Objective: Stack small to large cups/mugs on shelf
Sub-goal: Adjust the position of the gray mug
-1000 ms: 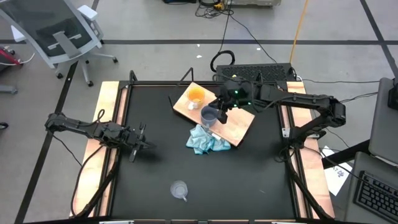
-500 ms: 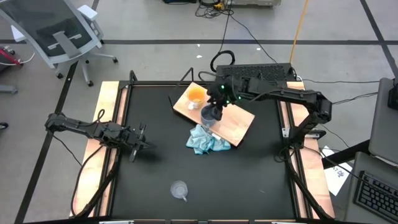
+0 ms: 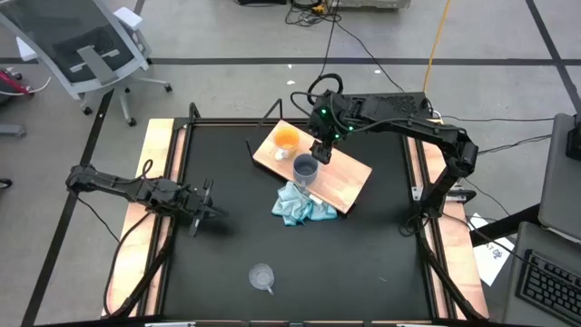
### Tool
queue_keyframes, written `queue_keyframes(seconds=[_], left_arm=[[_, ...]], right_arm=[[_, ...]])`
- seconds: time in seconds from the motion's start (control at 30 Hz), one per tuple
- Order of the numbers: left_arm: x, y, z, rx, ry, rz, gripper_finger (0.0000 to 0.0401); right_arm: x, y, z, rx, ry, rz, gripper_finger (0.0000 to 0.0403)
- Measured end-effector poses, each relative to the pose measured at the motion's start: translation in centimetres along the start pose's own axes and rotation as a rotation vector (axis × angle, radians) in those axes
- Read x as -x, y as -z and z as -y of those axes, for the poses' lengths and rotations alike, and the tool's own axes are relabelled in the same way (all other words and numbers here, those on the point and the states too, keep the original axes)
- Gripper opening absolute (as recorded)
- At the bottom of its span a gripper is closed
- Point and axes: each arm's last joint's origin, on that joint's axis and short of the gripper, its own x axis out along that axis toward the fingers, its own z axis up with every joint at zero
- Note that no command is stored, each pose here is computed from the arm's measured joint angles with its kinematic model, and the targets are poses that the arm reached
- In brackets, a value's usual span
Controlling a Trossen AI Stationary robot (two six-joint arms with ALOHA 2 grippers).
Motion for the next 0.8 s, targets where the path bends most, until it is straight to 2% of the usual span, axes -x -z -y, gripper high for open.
queue_keyframes(seconds=[0.27,0.37,0.47,0.63,0.8], left_arm=[[0.0,0.0,0.0,0.000,0.000,0.000,0.0024],[0.0,0.0,0.0,-0.001,0.000,0.000,0.0024],[0.0,0.0,0.0,-0.001,0.000,0.000,0.0024],[0.0,0.0,0.0,-0.003,0.000,0.000,0.0024],[0.0,0.0,0.0,-0.016,0.000,0.000,0.0024]], right_arm=[[-0.1,-0.8,0.0,0.020,0.001,0.088,0.0218],[-0.6,-1.0,-0.6,-0.022,-0.011,0.133,0.0218],[-0.9,-1.0,-1.4,-0.005,-0.026,0.134,0.0217],[-0.7,-0.5,-1.9,-0.027,-0.032,0.073,0.0217],[0.5,-0.4,-1.8,-0.053,0.050,-0.005,0.0217]])
